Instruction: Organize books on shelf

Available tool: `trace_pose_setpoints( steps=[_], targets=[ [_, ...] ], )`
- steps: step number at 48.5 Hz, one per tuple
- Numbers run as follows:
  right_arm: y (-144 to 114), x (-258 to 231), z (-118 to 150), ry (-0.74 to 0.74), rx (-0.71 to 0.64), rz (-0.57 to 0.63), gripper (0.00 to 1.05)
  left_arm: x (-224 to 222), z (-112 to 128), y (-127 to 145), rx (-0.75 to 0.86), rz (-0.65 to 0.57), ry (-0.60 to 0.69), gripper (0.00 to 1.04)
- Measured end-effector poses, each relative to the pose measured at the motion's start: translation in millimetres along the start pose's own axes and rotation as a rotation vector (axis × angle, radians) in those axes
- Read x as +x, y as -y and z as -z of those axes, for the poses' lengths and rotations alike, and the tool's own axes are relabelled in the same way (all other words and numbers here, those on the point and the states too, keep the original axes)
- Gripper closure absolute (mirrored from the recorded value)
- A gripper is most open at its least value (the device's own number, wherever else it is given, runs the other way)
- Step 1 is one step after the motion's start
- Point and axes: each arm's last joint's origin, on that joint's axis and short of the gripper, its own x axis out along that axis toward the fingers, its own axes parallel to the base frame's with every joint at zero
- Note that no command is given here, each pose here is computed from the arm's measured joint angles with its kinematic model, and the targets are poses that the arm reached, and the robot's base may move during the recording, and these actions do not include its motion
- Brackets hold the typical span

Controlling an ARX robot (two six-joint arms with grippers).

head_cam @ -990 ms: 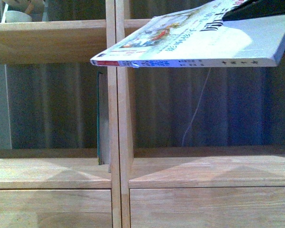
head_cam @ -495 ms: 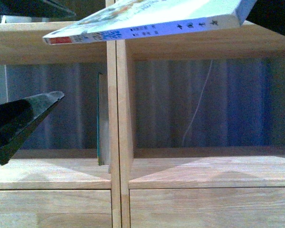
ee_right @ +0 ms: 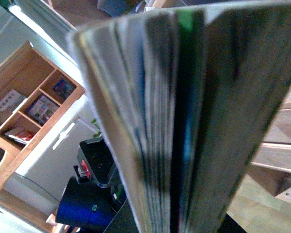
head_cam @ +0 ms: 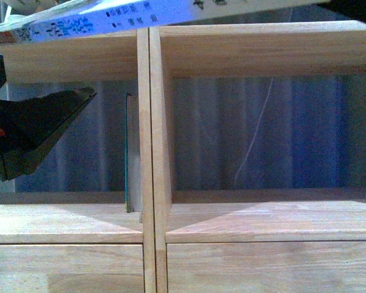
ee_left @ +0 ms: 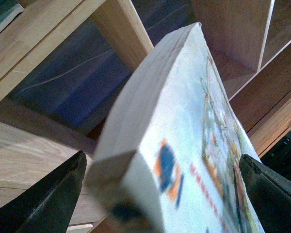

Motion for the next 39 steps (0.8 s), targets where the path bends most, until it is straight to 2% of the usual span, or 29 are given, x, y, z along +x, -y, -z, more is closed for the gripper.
trace_pose_setpoints(
  steps=[5,16,25,32,39],
  targets=[
    [1.3,-0.2,1.2,-0.003,0.003,0.005,0.97,0.4,0.6,0.9,-0.001,-0.003,0.012,0.08],
    [2.6,-0.3,1.3,0.001,0.006,0.021,0.97,0.0,-0.1,1.4,-0.016,-0.011,0.022,0.48],
    [3.3,-0.4,1.5,-0.001,0.009,0.029,0.97,-0.7,-0.5,1.8,-0.026,-0.023,0.024,0.72],
    [5.0,-0.3,1.5,-0.001,0.019,0.041,0.97,-1.1,-1.3,2.7,-0.067,-0.026,0.031,0.9],
    [6.9,0.2,1.2,-0.003,0.029,0.048,0.97,-1.4,-3.6,5.3,-0.105,-0.022,0.037,0.97]
  ],
)
